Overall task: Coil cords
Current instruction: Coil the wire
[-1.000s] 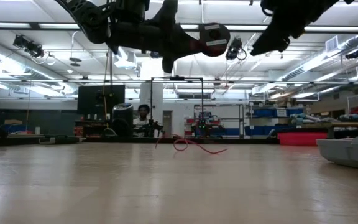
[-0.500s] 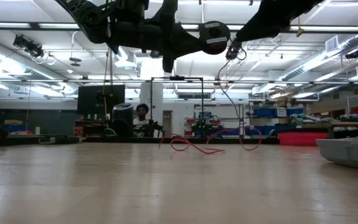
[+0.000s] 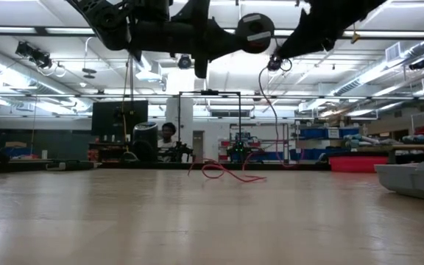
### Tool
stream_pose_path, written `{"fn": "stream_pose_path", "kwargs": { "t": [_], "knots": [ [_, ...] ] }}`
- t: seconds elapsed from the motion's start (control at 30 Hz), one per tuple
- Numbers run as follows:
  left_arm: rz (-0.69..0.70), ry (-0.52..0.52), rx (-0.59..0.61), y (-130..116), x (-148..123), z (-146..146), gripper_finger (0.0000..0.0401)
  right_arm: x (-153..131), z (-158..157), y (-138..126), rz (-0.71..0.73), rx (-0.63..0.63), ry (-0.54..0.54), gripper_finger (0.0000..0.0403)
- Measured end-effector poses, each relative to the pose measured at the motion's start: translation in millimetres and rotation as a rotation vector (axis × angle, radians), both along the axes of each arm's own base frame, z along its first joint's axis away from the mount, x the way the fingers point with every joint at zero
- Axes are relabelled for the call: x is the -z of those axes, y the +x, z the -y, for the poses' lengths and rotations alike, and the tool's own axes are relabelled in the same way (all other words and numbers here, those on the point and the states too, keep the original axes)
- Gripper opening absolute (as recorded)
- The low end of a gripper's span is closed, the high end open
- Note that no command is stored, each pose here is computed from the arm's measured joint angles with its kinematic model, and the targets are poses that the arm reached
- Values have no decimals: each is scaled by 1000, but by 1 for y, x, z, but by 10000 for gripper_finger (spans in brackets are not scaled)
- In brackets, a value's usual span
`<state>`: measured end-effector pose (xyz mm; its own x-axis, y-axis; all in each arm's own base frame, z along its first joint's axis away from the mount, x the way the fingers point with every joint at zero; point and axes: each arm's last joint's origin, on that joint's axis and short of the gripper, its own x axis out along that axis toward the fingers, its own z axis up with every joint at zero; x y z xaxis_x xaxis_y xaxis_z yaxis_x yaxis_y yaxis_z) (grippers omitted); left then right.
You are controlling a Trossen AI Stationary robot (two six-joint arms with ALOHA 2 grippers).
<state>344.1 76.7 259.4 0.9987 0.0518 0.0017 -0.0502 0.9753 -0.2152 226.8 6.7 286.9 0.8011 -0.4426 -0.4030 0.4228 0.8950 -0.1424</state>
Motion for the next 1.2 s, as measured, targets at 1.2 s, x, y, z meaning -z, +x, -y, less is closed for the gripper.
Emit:
{"fn": "stream_pose_path", "kwargs": {
  "t": [1.2],
  "knots": [
    [80,-282,-88,1,-5,4,5,80,-61,62,-961,-238,-1321,149]
  ]
}}
